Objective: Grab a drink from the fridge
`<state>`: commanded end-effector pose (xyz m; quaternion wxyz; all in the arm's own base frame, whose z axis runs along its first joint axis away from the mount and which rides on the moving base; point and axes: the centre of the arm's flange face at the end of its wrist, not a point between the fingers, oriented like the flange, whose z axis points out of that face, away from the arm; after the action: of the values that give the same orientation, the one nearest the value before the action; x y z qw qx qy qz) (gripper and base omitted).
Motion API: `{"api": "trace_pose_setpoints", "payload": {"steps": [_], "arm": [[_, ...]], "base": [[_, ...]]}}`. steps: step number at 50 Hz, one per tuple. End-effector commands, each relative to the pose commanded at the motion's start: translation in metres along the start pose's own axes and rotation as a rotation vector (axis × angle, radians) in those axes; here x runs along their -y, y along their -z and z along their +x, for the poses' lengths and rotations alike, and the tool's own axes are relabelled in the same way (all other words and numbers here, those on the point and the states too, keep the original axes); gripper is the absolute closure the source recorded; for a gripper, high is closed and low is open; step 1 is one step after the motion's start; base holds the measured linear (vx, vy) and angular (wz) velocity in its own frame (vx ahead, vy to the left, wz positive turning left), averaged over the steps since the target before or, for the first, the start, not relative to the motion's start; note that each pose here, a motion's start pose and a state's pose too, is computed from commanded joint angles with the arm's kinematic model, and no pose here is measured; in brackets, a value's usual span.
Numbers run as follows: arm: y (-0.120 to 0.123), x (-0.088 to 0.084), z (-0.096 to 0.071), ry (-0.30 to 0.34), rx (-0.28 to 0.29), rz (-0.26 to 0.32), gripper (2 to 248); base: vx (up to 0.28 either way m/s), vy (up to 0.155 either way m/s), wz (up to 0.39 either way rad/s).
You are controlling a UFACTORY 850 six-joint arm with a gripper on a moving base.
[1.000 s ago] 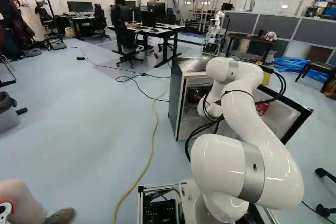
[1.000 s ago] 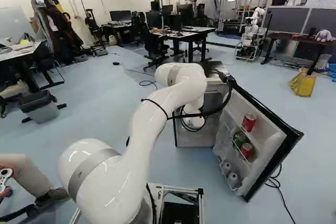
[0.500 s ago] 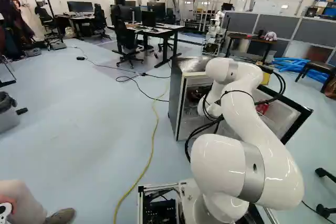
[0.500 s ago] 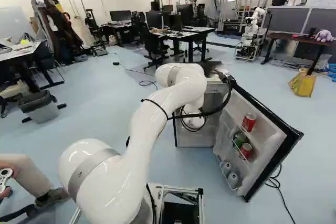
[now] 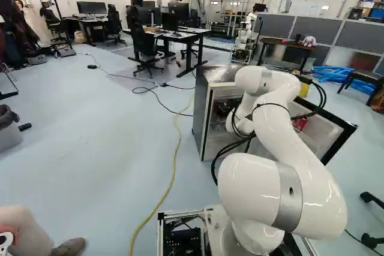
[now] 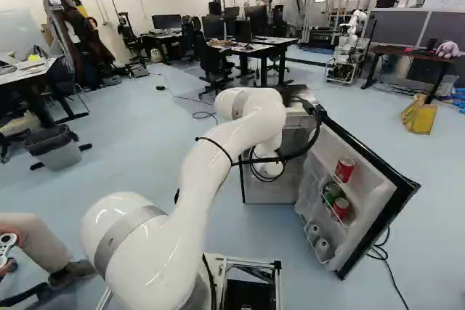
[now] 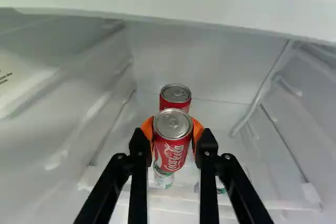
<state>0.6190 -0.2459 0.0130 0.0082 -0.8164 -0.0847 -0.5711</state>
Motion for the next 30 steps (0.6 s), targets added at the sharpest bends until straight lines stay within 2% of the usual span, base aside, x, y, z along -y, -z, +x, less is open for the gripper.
{"api": "trace_pose_setpoints", "payload": {"steps": [30], "arm": [[0.0000, 0.0000, 0.0000, 0.000, 0.000, 0.000, 157]], "base": [[0.000, 0.000, 0.000]]}}
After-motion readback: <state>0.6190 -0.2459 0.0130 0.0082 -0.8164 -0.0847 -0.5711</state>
